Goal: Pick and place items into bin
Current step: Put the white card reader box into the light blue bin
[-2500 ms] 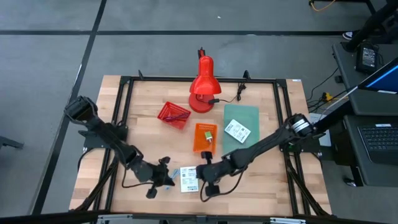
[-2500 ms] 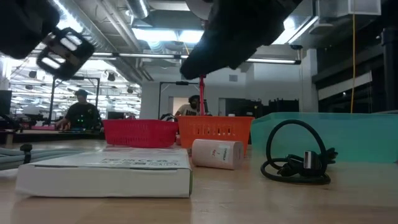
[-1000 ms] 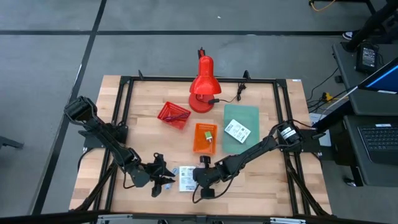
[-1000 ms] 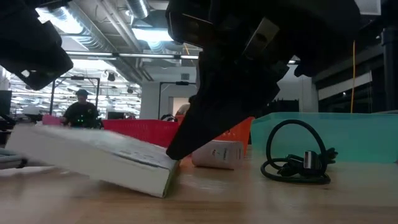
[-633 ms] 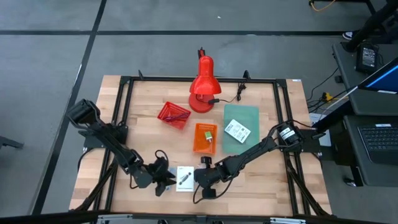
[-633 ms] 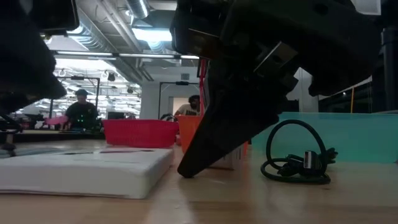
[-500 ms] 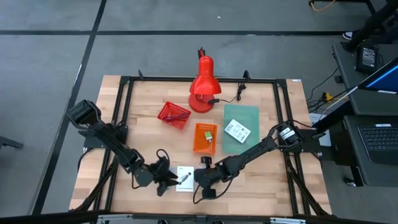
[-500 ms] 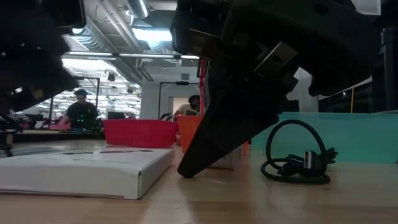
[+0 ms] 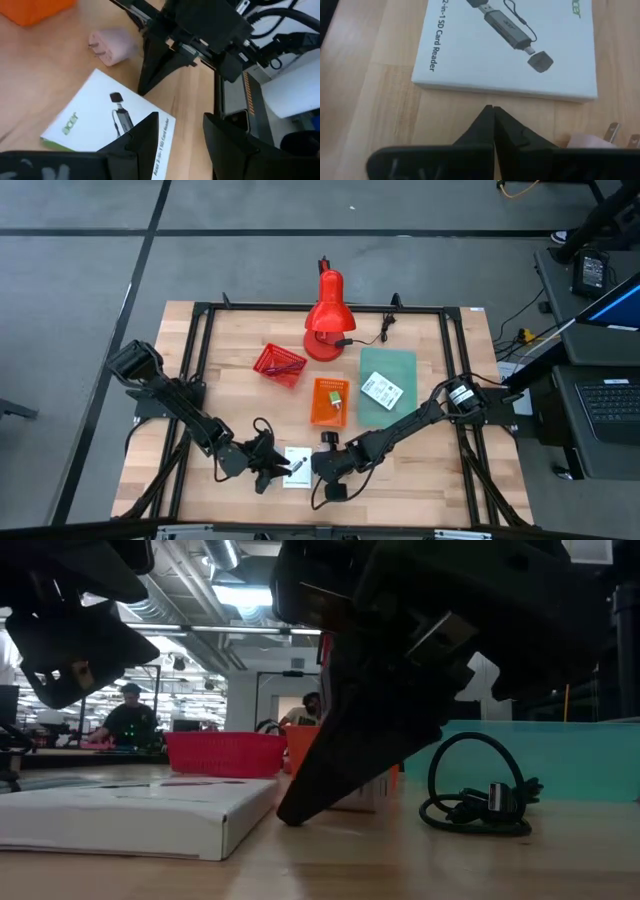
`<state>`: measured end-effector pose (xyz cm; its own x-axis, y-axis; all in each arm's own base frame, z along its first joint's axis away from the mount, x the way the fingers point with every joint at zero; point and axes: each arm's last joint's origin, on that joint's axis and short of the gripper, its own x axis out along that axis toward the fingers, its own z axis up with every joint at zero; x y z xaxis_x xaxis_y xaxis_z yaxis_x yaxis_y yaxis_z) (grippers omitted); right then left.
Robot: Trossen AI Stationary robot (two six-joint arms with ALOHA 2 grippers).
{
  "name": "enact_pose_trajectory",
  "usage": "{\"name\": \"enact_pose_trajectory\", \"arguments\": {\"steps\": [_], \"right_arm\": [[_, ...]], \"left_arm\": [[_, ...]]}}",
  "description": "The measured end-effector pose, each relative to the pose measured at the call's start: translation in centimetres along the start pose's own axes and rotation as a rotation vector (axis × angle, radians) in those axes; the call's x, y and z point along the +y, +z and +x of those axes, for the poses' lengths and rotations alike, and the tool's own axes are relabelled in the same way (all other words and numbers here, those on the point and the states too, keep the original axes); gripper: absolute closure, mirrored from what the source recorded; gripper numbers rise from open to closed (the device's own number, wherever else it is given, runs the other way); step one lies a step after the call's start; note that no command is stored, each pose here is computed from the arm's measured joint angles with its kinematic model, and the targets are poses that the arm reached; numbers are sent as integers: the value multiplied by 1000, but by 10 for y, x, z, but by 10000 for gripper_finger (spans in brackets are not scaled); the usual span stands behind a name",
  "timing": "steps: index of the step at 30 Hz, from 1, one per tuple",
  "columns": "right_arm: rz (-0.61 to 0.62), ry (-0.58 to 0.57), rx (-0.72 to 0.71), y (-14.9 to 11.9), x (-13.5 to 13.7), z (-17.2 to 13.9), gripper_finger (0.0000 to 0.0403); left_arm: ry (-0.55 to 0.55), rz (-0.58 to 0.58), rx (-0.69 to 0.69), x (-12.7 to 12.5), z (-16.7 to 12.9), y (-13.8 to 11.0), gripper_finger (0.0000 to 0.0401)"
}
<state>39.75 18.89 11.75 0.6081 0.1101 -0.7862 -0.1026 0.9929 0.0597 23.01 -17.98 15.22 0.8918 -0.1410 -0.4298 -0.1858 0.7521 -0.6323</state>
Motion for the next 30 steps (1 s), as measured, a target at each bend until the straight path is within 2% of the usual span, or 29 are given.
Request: {"name": "enact_pose_trajectory", "arguments": {"steps": [3,10,30], "right_arm": [[-3,-30,-37,5,0,-7,403],[-15,-22,-127,16,2,-12,403],[11,-35,-81,8,1,-1,403]], "left_arm": [[4,2,-7,0,0,0,251],[30,17,6,3,0,-1,252],[40,9,-13,3,0,-1,252]]}}
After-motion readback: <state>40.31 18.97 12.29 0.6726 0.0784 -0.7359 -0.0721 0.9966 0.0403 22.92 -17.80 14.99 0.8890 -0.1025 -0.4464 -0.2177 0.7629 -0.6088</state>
